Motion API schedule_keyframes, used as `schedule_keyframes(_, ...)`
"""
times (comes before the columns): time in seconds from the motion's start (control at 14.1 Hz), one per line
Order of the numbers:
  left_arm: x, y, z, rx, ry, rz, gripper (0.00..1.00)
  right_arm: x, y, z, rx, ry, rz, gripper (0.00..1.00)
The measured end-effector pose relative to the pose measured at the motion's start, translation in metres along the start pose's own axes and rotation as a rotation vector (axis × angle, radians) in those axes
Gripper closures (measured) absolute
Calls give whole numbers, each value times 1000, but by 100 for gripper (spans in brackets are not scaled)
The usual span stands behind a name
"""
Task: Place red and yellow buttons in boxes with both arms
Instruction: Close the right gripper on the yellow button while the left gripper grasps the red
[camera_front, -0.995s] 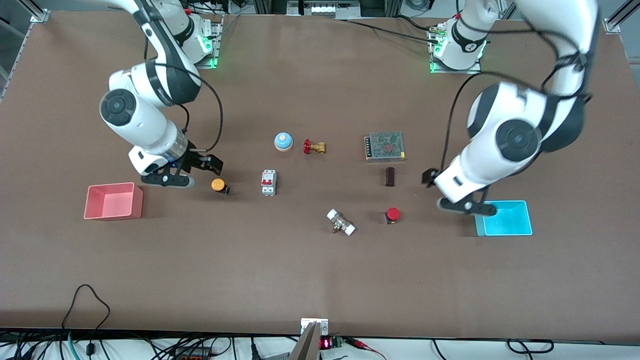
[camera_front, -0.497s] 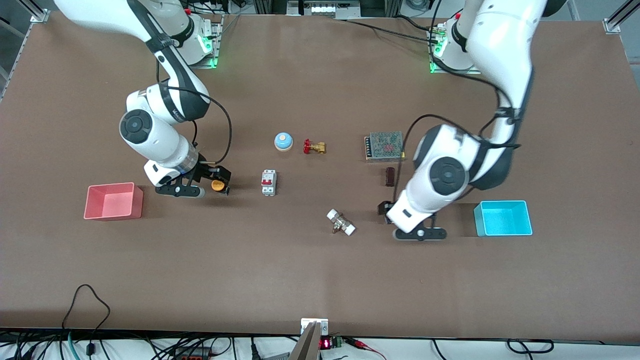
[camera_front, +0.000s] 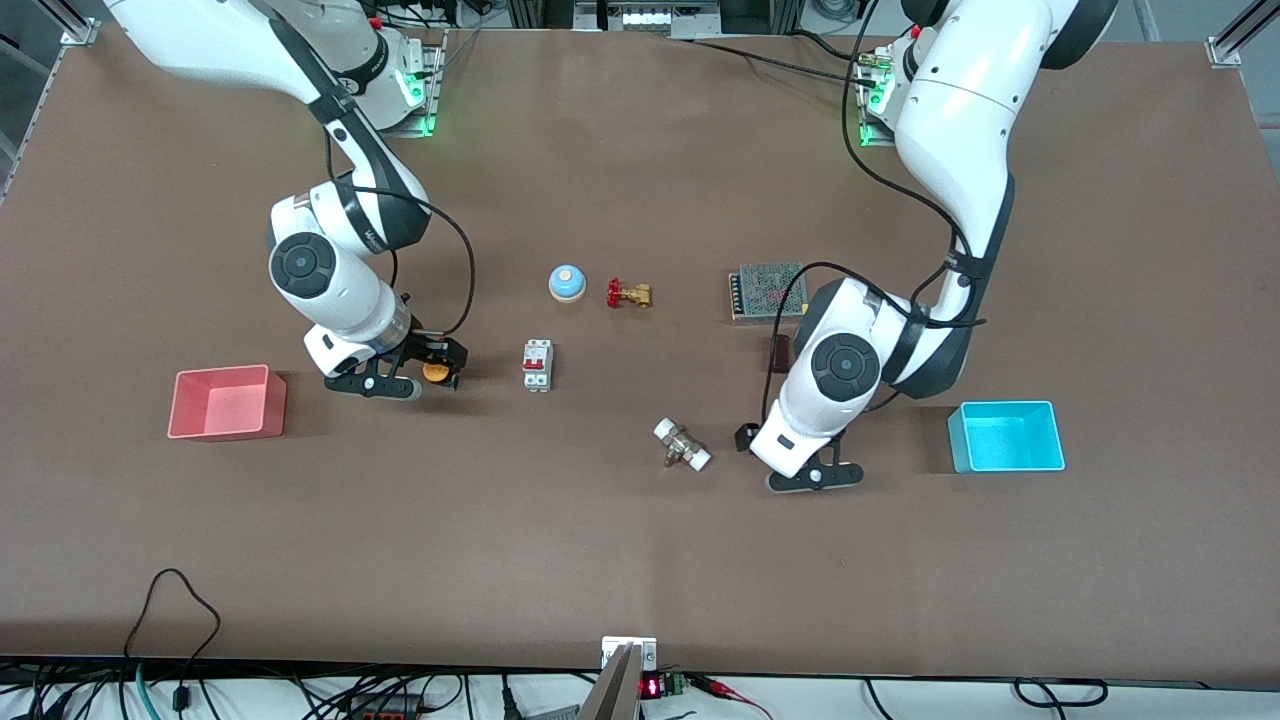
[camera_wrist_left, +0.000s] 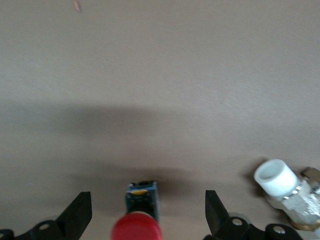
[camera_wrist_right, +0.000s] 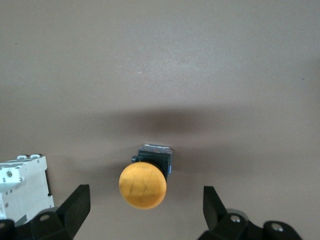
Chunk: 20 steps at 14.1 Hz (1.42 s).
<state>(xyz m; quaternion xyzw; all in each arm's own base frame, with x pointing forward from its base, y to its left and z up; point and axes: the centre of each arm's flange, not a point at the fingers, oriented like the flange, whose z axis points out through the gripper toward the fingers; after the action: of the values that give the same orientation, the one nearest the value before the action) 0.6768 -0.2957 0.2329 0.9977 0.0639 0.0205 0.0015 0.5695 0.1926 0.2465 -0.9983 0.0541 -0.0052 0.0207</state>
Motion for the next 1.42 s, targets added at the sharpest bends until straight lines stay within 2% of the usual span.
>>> schedule_keyframes(0.5, -19, 4, 20, 49, -51, -82, 1, -3, -5, 25, -17, 13, -49, 0)
schedule_keyframes(0.57, -20, 5, 20, 50, -51, -84, 5, -3, -6, 27, -22, 14, -58, 0)
schedule_keyframes(0.71, -20, 5, 20, 50, -51, -84, 27, -3, -6, 30, -22, 16, -62, 0)
schedule_keyframes(0.78, -20, 5, 20, 49, -49, -84, 40, -3, -6, 30, -20, 17, -62, 4)
schedule_keyframes(0.85, -20, 5, 21, 48, -46, -84, 48, -3, -6, 31, -19, 19, -63, 4)
schedule_keyframes(0.92, -20, 5, 21, 47, -46, -84, 48, -3, -6, 31, -17, 21, -63, 9)
schedule_keyframes(1.07, -20, 5, 22, 47, -45, -84, 63, -3, -6, 30, -15, 24, -63, 31)
schedule_keyframes(1.14, -19, 4, 22, 48, -44, -85, 66, -3, -6, 30, -15, 24, -63, 31)
schedule_keyframes(1.21, -18, 3, 20, 47, -40, -88, 66, -3, -6, 31, -15, 24, -63, 38)
schedule_keyframes(1.35, -9, -4, 8, 43, -26, -91, 66, -3, -6, 31, -14, 24, -63, 62)
schedule_keyframes(1.42, -2, -11, -6, 45, -25, -86, 66, -3, -6, 31, -14, 24, -63, 63)
